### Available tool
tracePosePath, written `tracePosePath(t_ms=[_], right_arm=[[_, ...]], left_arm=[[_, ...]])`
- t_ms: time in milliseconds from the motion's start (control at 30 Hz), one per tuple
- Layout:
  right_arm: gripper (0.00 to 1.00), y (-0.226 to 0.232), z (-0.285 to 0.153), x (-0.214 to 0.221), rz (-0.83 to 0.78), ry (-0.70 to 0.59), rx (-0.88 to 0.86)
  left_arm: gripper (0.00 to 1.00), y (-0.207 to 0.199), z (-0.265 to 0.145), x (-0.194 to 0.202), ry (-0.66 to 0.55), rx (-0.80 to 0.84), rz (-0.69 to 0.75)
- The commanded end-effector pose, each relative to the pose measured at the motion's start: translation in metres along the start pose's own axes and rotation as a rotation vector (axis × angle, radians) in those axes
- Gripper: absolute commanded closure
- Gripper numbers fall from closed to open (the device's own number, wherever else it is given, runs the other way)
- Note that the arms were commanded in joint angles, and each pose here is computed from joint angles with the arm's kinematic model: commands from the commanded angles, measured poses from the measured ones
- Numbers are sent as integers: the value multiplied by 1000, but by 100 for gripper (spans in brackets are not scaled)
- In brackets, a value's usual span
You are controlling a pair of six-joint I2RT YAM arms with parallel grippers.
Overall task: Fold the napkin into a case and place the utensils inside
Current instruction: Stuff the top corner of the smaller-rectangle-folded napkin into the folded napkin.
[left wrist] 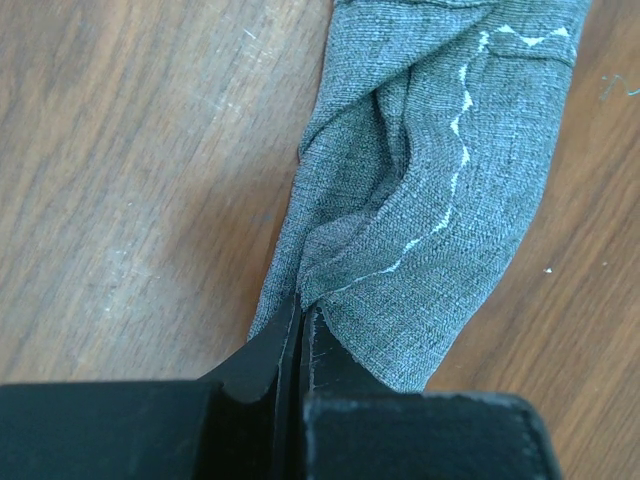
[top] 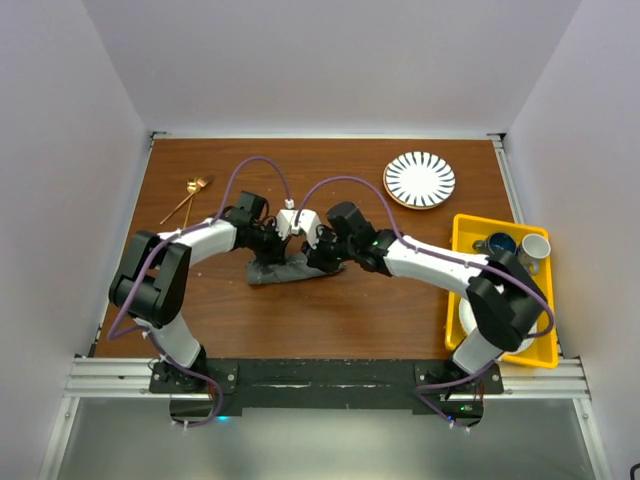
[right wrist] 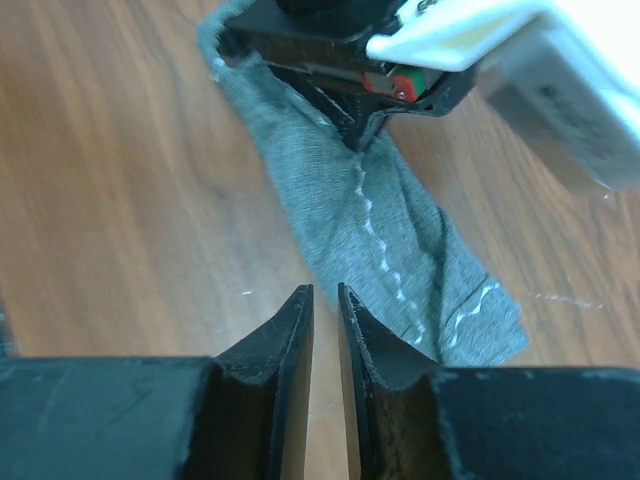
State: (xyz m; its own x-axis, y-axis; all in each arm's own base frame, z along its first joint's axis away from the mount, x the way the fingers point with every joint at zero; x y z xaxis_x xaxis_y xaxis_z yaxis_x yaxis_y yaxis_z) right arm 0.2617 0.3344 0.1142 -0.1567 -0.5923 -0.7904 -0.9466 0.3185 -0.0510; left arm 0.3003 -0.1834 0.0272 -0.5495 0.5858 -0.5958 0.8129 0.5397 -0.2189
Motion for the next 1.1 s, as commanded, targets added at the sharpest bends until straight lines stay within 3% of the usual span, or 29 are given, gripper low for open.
tracePosePath(t_ms=[0,333,567,667,900,1067], right_arm=[[81,-20,16,-2,-113,6,84],[85,-43,60,42,-14,184,189],[87,-37,61,64,82,292,177],[86,-33,55,49,110,242,161],[77,-40,24,-21,139,-7,187],[74,-47,28,-26,79,-12,198]], left_arm=[[100,-24,6,55,181,94,-141],[100,-19,1,61,182,109,-173],[100,-15,-6,58,142,151,-184],[100,-15,-5,61,151,153,-184],[100,-15,-3,63,165,164,-187],[100,-15,-2,64,164,168,-186]])
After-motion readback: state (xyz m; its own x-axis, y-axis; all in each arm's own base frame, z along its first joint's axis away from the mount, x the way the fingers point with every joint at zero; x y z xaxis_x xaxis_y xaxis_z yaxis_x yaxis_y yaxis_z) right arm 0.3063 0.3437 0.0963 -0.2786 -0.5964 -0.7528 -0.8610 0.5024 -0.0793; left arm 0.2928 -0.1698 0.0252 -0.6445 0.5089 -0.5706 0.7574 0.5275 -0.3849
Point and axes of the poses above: each gripper's point midway between its finger pads, its own z axis out along the fingers, its own y axis along the line the jaws close on, x = y × z, the point moved 1 cm from there along -z, back along the fingers, and after that the axes turned 4 degrees about -z, right-handed, at the moved point
